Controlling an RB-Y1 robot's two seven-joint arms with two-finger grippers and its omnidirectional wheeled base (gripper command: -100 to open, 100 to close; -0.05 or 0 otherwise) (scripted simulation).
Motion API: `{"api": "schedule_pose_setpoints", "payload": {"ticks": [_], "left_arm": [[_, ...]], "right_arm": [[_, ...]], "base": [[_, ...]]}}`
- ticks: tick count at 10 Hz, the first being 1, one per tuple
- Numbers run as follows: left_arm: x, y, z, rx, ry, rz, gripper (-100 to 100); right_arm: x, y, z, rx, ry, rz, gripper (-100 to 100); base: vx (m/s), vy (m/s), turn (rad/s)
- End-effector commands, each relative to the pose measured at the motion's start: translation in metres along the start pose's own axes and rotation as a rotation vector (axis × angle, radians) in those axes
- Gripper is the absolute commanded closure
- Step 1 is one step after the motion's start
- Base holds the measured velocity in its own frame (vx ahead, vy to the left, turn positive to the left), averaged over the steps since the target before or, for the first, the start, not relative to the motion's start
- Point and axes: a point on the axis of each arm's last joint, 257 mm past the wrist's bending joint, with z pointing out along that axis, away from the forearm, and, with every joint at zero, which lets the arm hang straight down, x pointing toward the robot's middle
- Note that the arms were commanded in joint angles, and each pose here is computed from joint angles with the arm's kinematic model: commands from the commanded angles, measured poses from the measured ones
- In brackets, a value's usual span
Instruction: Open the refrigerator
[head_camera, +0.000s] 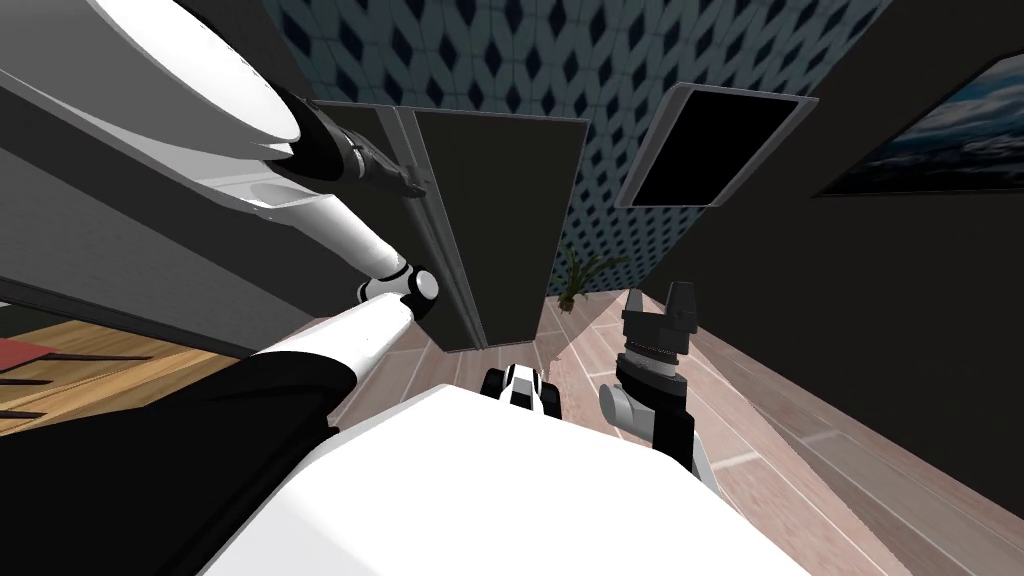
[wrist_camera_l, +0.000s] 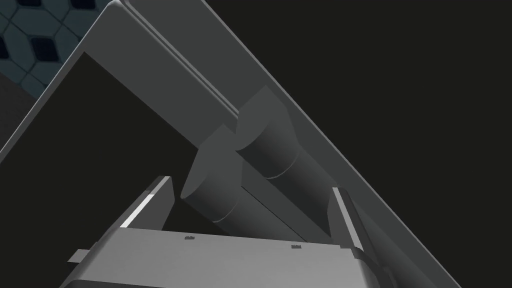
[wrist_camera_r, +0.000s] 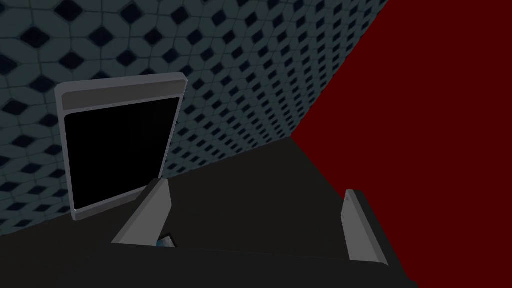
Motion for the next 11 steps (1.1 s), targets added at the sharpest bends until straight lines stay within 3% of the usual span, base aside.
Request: {"api": "schedule_pose_setpoints", "payload": {"ticks": [1,2,3,4,5,8,9,10,11], "left_arm": [[-0.021,-0.013,0.012,0.008,-0.02,0.002,100],[-0.023,-0.022,0.01,0.029,-0.013,0.026,100],[-0.027,-0.019,0.014,0.025,-0.007,0.043,100],[-0.026,-0.02,0.015,0.032,-0.002,0.044,100],[-0.045,-0.026,0.024,0.017,-0.031,0.016,100],[-0.052,-0.035,0.024,0.037,-0.011,0.083,100],[-0.048,-0.037,0.024,0.047,0.003,0.084,100],[-0.068,-0.042,0.032,0.03,-0.029,0.05,100],[-0.069,-0.045,0.031,0.035,-0.023,0.071,100]], "right_arm": [[0.0,0.0,0.0,0.0,0.0,0.0,0],[0.0,0.0,0.0,0.0,0.0,0.0,0],[0.0,0.0,0.0,0.0,0.0,0.0,0],[0.0,0.0,0.0,0.0,0.0,0.0,0],[0.0,0.0,0.0,0.0,0.0,0.0,0],[0.0,0.0,0.0,0.0,0.0,0.0,0],[0.0,0.0,0.0,0.0,0.0,0.0,0],[0.0,0.0,0.0,0.0,0.0,0.0,0],[0.0,0.0,0.0,0.0,0.0,0.0,0]], "base": [[0.049,-0.206,0.302],[0.032,-0.111,0.082],[0.013,-0.029,0.004],[-0.003,0.009,-0.036],[0.06,-0.135,0.347],[0.031,-0.104,0.104],[-0.017,0.02,-0.023],[-0.015,-0.142,0.334],[0.035,-0.198,0.268]]}}
